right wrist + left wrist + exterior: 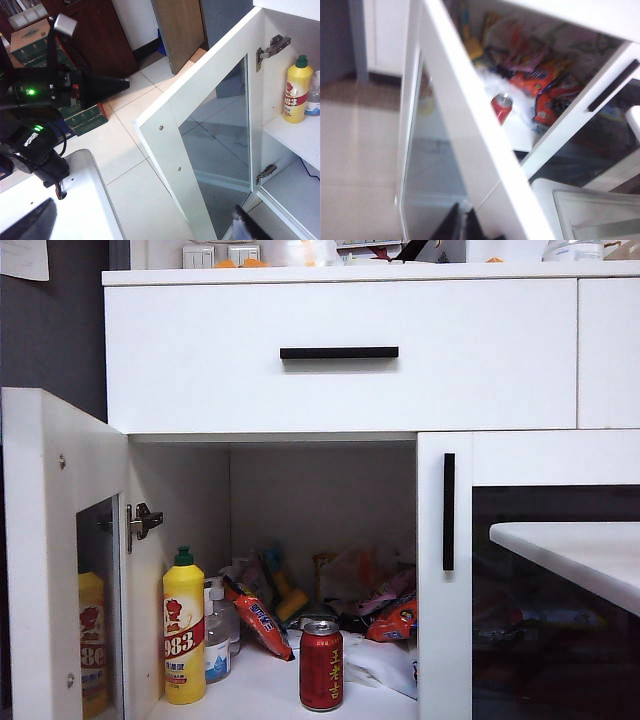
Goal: Open the left door of the white cabinet, pick up a can of beverage from the table on the right, place it inside the cabinet, and finally close the cabinet door.
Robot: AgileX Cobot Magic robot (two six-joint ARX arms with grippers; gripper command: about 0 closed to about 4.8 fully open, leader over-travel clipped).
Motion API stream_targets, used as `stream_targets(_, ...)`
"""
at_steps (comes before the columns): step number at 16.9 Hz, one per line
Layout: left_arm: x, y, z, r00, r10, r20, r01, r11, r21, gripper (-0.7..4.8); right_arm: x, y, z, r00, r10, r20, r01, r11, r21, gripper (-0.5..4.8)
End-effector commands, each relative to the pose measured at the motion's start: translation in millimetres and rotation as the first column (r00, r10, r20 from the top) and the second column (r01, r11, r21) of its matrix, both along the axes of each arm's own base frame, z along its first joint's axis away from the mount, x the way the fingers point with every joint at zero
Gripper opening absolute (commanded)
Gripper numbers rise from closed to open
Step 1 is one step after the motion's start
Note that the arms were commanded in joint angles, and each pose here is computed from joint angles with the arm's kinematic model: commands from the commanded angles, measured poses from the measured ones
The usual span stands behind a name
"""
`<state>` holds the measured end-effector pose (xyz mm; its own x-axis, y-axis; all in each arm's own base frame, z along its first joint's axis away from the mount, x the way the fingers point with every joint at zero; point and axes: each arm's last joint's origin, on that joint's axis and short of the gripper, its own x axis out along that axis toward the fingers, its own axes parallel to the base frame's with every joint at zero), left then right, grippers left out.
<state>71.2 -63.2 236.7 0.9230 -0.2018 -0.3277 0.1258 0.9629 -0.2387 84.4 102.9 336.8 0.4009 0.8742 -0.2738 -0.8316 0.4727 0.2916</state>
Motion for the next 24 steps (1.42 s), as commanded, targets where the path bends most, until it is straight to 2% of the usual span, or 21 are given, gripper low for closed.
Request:
stream_targets(1, 6, -8, -14, 0.999, -0.043, 0.032, 0.044, 0.998, -0.049, -0.06, 0, 0, 4, 1.0, 0.002, 0.016, -0.003, 1.0, 0.019, 4.79)
stream_targets(7, 17, -22, -30, 0.987, -0.148, -0.058, 0.144, 0.988, -0.062, -0.06, 0, 0, 3, 1.0, 0.003, 0.015, -0.003, 1.0, 0.018, 4.79)
stream_targets(8, 25, -30, -28, 0.975, -0.219, -0.038, 0.215, 0.972, -0.091, -0.06, 0, 0, 3, 1.0, 0.003, 0.015, -0.003, 1.0, 0.018, 4.79)
stream_targets(9, 31, -37, -26, 0.964, -0.265, -0.002, 0.264, 0.962, -0.077, -0.06, 0, 0, 3, 1.0, 0.003, 0.015, -0.003, 1.0, 0.018, 4.79)
stream_targets(14, 58, -69, -38, 0.943, -0.331, 0.032, 0.333, 0.938, -0.096, -0.06, -1, -1, 0, 1.0, 0.003, -0.014, -0.003, 1.0, -0.012, 4.79)
stream_targets(16, 72, -82, -44, 0.932, -0.353, 0.085, 0.356, 0.934, -0.023, -0.06, -1, -1, -1, 1.0, 0.001, -0.018, -0.001, 1.0, -0.017, 4.79)
stream_targets(19, 109, -92, -44, 0.923, -0.384, 0.037, 0.385, 0.922, -0.031, -0.06, -1, -2, -1, 1.0, -0.007, -0.013, 0.007, 1.0, -0.016, 4.79)
stream_targets(22, 158, -105, -36, 0.938, -0.339, 0.075, 0.342, 0.939, -0.035, -0.06, 0, -2, -1, 1.0, -0.027, -0.008, 0.027, 0.999, -0.02, 4.79)
stream_targets(24, 179, -114, -37, 0.922, -0.379, 0.081, 0.382, 0.924, -0.02, -0.05, 0, -2, -1, 1.0, -0.027, -0.009, 0.027, 0.999, -0.02, 4.79)
